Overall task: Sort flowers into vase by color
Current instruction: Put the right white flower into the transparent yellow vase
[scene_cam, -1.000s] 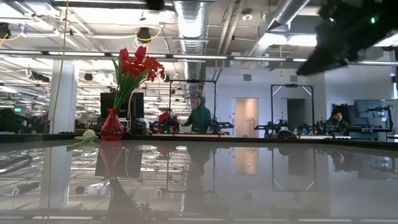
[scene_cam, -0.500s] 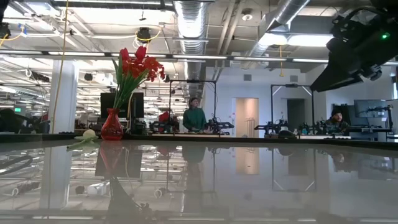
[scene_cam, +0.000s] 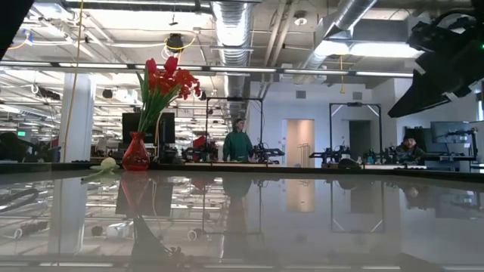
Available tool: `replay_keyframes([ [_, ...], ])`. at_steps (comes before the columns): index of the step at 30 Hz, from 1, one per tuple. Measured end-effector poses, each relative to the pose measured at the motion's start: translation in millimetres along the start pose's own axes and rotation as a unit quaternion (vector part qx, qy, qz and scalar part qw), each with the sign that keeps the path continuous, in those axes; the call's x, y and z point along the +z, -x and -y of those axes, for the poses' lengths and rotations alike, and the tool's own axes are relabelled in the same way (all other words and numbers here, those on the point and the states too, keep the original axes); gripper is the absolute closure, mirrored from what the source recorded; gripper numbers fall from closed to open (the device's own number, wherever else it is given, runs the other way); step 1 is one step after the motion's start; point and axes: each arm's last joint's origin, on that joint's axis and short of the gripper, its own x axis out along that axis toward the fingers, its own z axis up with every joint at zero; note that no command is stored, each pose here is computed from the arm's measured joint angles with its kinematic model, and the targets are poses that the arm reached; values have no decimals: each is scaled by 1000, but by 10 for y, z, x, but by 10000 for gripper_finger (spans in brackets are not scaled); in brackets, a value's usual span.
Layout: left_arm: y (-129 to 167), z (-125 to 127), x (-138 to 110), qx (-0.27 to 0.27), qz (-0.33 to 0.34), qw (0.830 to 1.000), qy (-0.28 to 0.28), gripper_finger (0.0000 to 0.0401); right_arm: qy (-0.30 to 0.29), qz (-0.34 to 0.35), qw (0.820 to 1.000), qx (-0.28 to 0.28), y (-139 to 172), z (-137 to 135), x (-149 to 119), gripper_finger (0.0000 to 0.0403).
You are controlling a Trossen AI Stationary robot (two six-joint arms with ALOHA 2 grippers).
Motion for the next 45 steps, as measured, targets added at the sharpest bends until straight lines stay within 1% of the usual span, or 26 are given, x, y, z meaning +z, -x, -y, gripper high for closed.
replay_keyframes([
  [2, -5, -55, -8, -9, 7, 1000, 2, 401, 7, 1, 1000, 4, 18, -3, -11, 243],
  [5, -11, -125, -21, -6, 10, 1000, 2, 401, 16, 1, 1000, 5, 33, 0, -23, 243],
  [9, -10, -144, 9, -4, 28, 999, -21, 401, 30, 1, 1000, 4, 34, 4, -24, 243],
  [14, 3, 6, 56, 3, 27, 998, -53, 401, 62, 1, 998, 4, 33, 2, -23, 243],
  [17, 14, 82, 89, 24, 25, 996, -82, 401, 77, 1, 997, 5, 33, 1, -23, 243],
  [20, 19, 94, 116, 33, 34, 995, -86, 401, 81, -4, 997, 8, 33, -1, -26, 243],
  [23, -33, 106, 58, 44, 53, 994, -83, 401, 89, -22, 996, 18, 34, -5, -37, 243],
  [25, -97, 145, -74, 43, 42, 993, -102, 401, 102, -33, 994, 24, 32, -8, -43, 243],
  [26, -129, 163, -125, 51, 35, 991, -116, 401, 106, -35, 993, 25, 33, -9, -44, 243],
  [27, -140, 184, -161, 64, 23, 989, -130, 401, 108, -38, 993, 27, 34, -10, -44, 243],
  [29, -142, 214, -162, 62, 26, 987, -147, 401, 108, -41, 993, 28, 34, -8, -45, 243],
  [33, -108, 188, -44, 63, 50, 989, -125, 401, 110, -43, 993, 30, 35, -8, -48, 243],
  [34, -112, 181, -60, 60, 45, 990, -117, 401, 114, -43, 992, 30, 35, -8, -48, 243],
  [38, -189, 144, -271, 42, 28, 995, -81, 401, 120, -42, 991, 31, 34, -10, -46, 243],
  [40, -195, 127, -289, 42, 29, 996, -76, 401, 119, -42, 992, 31, 34, -11, -46, 243],
  [43, -202, 101, -265, 50, 49, 995, -68, 401, 118, -42, 992, 32, 34, -13, -45, 243],
  [45, -212, 109, -292, 40, 50, 996, -65, 401, 116, -41, 992, 33, 35, -17, -43, 243],
])
